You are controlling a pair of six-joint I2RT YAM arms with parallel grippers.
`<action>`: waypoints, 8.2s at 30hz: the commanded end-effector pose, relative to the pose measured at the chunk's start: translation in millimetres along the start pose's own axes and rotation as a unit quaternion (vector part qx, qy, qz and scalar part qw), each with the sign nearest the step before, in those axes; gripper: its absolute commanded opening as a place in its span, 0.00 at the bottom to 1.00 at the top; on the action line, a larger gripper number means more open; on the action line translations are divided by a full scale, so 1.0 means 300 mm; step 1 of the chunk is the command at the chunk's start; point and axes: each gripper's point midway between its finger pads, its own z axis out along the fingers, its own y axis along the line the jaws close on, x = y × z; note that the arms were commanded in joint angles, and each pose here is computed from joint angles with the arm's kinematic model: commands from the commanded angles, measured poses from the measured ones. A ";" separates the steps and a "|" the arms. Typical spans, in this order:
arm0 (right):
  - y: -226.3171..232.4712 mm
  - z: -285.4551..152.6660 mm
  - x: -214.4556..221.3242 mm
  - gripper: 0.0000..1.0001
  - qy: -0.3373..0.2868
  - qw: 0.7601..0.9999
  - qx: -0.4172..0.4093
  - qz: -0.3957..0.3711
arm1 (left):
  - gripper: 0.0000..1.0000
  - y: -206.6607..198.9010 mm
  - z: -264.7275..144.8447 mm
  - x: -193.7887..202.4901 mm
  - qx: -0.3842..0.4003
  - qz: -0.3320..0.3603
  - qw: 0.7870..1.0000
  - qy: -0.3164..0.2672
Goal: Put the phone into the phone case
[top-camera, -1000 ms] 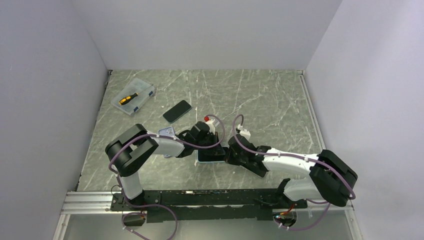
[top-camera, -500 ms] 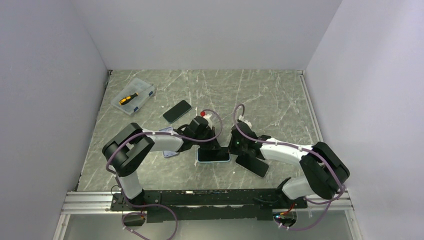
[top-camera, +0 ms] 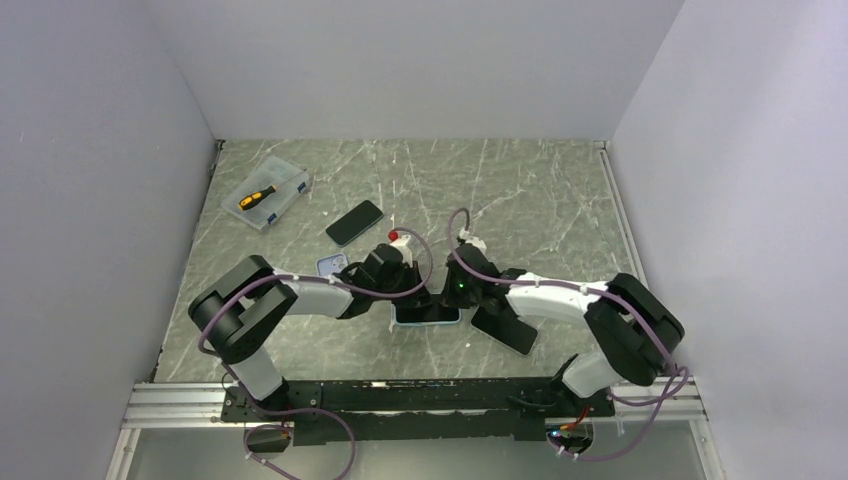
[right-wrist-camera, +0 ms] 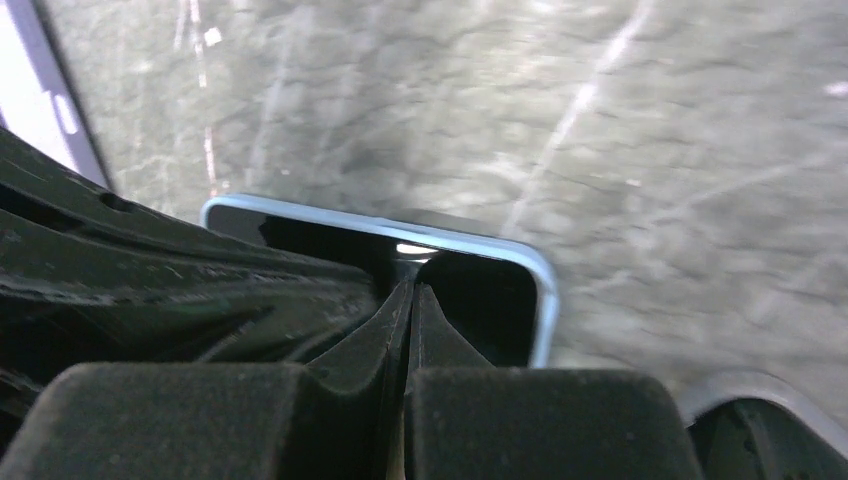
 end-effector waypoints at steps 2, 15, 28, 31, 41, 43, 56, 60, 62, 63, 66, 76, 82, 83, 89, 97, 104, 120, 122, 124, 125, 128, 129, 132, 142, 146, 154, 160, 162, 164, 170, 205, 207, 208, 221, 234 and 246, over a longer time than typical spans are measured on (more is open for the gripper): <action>-0.237 0.011 0.272 0.00 0.135 0.979 0.139 -0.055 | 0.00 0.313 -0.126 0.327 -0.168 -0.012 0.977 0.134; -0.133 0.053 0.317 0.00 0.150 0.979 0.116 -0.079 | 0.00 0.355 -0.250 0.359 -0.197 -0.021 0.974 0.112; -0.192 -0.018 0.331 0.00 0.130 0.980 0.133 -0.071 | 0.00 0.340 -0.279 0.327 -0.205 -0.019 0.973 0.100; -0.208 -0.046 0.315 0.00 0.114 0.982 0.136 -0.067 | 0.00 0.327 -0.286 0.304 -0.208 -0.015 0.974 0.094; -0.136 -0.114 0.166 0.00 0.048 0.988 0.118 -0.084 | 0.00 0.214 -0.332 0.183 -0.178 0.004 0.982 0.055; -0.096 -0.139 0.115 0.03 0.028 0.990 0.107 -0.090 | 0.00 0.172 -0.358 0.145 -0.167 0.012 0.985 0.043; 0.202 -0.203 -0.080 0.56 -0.017 0.988 -0.004 -0.153 | 0.30 0.074 -0.640 -0.020 -0.179 0.048 0.981 -0.055; 0.292 -0.172 -0.107 0.67 -0.010 0.982 -0.035 -0.185 | 0.45 0.075 -0.732 -0.025 -0.177 0.044 0.979 -0.086; 0.337 -0.153 -0.119 0.72 -0.007 0.978 -0.051 -0.204 | 0.52 0.071 -0.773 -0.026 -0.171 0.046 0.979 -0.101; 0.362 -0.145 -0.126 0.74 -0.006 0.975 -0.060 -0.214 | 0.55 0.069 -0.795 -0.028 -0.169 0.047 0.979 -0.108; 0.438 -0.124 -0.155 0.78 -0.008 0.969 -0.082 -0.232 | 0.62 0.063 -0.857 -0.040 -0.162 0.055 0.976 -0.133; 0.640 0.003 -0.245 0.82 -0.012 0.969 -0.099 -0.227 | 0.77 0.008 -1.004 -0.061 -0.118 0.066 0.973 -0.187; 0.613 0.104 -0.217 0.81 0.008 0.967 -0.062 -0.248 | 0.82 0.003 -1.077 -0.081 -0.121 0.092 0.966 -0.210; 0.601 0.114 -0.200 0.81 0.014 0.965 -0.058 -0.255 | 0.83 0.003 -1.082 -0.082 -0.120 0.094 0.965 -0.212; 0.517 0.121 -0.094 0.78 0.042 0.953 -0.042 -0.297 | 0.99 -0.006 -1.094 -0.095 -0.109 0.111 0.960 -0.231; 0.424 0.121 -0.007 0.74 0.064 0.938 -0.003 -0.342 | 0.99 -0.001 -1.077 -0.102 -0.111 0.124 0.958 -0.232; 0.364 0.111 0.008 0.69 0.064 0.928 0.032 -0.366 | 0.99 0.005 -1.074 -0.099 -0.112 0.123 0.958 -0.233; 0.171 0.038 -0.020 0.59 0.045 0.916 0.121 -0.379 | 0.99 0.016 -1.061 -0.098 -0.121 0.118 0.959 -0.229; 0.145 0.033 -0.027 0.59 0.044 0.919 0.128 -0.370 | 0.99 0.017 -1.061 -0.099 -0.122 0.118 0.958 -0.230; 0.108 0.026 -0.038 0.58 0.043 0.923 0.135 -0.358 | 1.00 0.018 -1.059 -0.096 -0.122 0.116 0.959 -0.227; 0.090 0.021 -0.046 0.58 0.042 0.925 0.138 -0.351 | 0.99 0.017 -1.057 -0.096 -0.122 0.116 0.959 -0.226; 0.033 0.003 -0.071 0.58 0.041 0.932 0.146 -0.331 | 0.99 0.018 -1.051 -0.095 -0.124 0.117 0.960 -0.222; 0.016 -0.005 -0.082 0.58 0.039 0.934 0.148 -0.323 | 0.99 0.019 -1.050 -0.095 -0.126 0.117 0.960 -0.221; -0.034 -0.028 -0.105 0.58 0.036 0.940 0.151 -0.303 | 0.99 0.020 -1.044 -0.095 -0.128 0.117 0.961 -0.217; 0.051 -0.100 -0.222 0.63 -0.004 0.954 0.111 -0.279 | 0.99 0.025 -1.027 -0.098 -0.139 0.119 0.961 -0.206; 0.207 -0.125 -0.299 0.71 -0.033 0.964 0.047 -0.258 | 0.99 0.036 -1.024 -0.100 -0.151 0.117 0.961 -0.201; 0.499 -0.074 -0.341 0.70 -0.046 0.971 -0.048 -0.230 | 0.99 0.046 -1.027 -0.099 -0.154 0.110 0.959 -0.209; 0.620 0.026 -0.325 0.63 -0.045 0.974 -0.072 -0.210 | 0.99 0.044 -1.034 -0.099 -0.146 0.106 0.959 -0.220; 0.649 0.062 -0.319 0.61 -0.048 0.974 -0.074 -0.207 | 0.99 0.044 -1.035 -0.099 -0.145 0.105 0.959 -0.220; 0.673 0.101 -0.312 0.59 -0.047 0.974 -0.071 -0.208 | 1.00 0.043 -1.034 -0.099 -0.145 0.104 0.959 -0.221; 0.768 0.184 -0.288 0.56 -0.042 0.973 -0.079 -0.215 | 0.99 0.044 -1.031 -0.098 -0.145 0.105 0.959 -0.219; 0.713 0.385 -0.133 0.00 0.002 0.955 0.012 -0.295 | 0.99 0.035 -1.038 -0.096 -0.132 0.106 0.959 -0.227; 0.707 0.366 -0.140 0.00 -0.002 0.954 0.012 -0.300 | 0.99 0.035 -1.037 -0.097 -0.133 0.106 0.959 -0.226; 0.702 0.356 -0.143 0.00 -0.004 0.953 0.012 -0.304 | 0.99 0.037 -1.035 -0.096 -0.134 0.105 0.959 -0.225; 0.549 0.150 -0.159 0.00 -0.021 0.892 -0.016 -0.451 | 0.99 0.043 -1.039 -0.099 -0.140 0.102 0.958 -0.228; 0.481 0.024 0.021 0.00 0.069 0.788 -0.163 -0.590 | 0.99 0.044 -1.034 -0.099 -0.142 0.102 0.959 -0.224; 0.454 0.059 0.116 0.02 0.131 0.726 -0.213 -0.640 | 0.99 0.044 -1.043 -0.102 -0.139 0.100 0.957 -0.232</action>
